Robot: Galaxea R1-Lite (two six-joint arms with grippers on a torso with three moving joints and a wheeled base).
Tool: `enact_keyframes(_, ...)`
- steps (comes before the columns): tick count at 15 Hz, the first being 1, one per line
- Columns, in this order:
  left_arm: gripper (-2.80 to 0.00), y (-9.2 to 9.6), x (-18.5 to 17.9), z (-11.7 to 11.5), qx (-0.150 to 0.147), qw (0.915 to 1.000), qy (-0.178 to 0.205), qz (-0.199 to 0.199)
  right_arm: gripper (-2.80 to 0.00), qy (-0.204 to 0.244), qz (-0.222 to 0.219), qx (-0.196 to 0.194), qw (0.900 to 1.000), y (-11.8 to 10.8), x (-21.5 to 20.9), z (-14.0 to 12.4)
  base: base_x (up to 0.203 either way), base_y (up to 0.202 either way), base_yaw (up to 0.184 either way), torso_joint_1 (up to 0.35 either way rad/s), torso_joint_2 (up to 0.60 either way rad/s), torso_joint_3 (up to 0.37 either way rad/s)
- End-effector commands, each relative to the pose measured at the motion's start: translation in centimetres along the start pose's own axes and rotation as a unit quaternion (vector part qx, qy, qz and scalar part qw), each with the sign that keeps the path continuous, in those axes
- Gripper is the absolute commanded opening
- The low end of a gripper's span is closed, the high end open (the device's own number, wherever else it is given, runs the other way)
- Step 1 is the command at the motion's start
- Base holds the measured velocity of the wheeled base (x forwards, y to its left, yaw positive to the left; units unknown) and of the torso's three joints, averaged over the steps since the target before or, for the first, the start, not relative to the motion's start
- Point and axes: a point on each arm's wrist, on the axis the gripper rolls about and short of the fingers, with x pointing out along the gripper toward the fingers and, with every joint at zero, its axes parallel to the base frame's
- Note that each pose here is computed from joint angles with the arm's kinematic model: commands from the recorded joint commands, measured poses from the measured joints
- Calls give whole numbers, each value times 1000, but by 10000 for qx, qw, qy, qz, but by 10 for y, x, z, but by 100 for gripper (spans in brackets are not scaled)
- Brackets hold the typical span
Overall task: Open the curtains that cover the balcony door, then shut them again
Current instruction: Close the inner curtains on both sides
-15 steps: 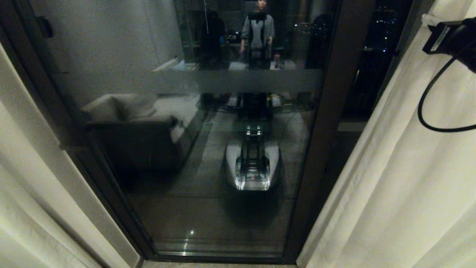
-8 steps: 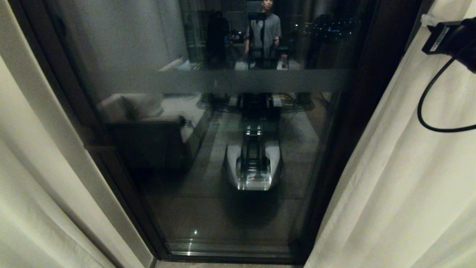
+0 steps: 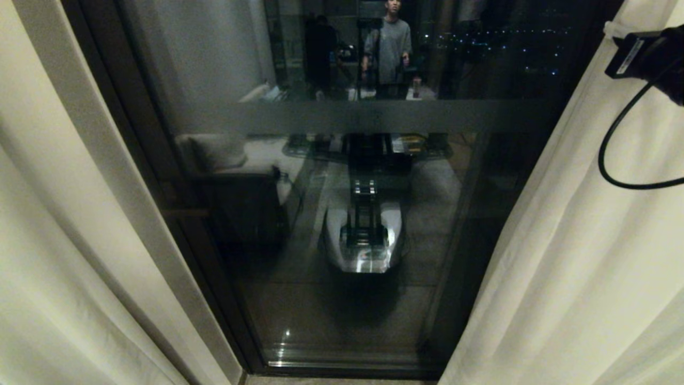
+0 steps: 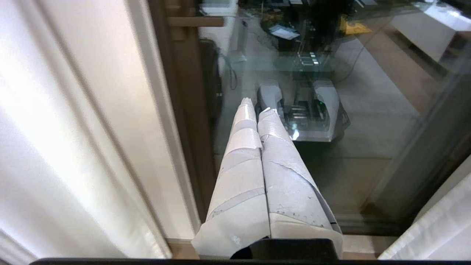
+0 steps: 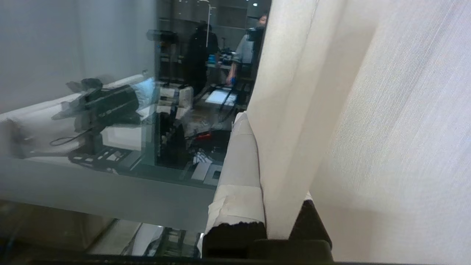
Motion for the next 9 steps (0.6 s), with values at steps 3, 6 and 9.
enact_keyframes(3, -280, 0, 0, 0, 12, 10000, -4, 9, -280, -9, 4, -6, 10000, 0, 0, 0, 0, 191, -1, 1, 3, 4)
enact_keyframes(6, -280, 0, 0, 0, 11, 10000, -35, 17, -280, -23, 10, -6, 10000, 0, 0, 1, 0, 113, 1, 3, 3, 1)
enact_keyframes(9, -280, 0, 0, 0, 11, 10000, -34, 10, -280, -30, 10, -8, 10000, 0, 0, 1, 0, 0, 0, 0, 0, 0)
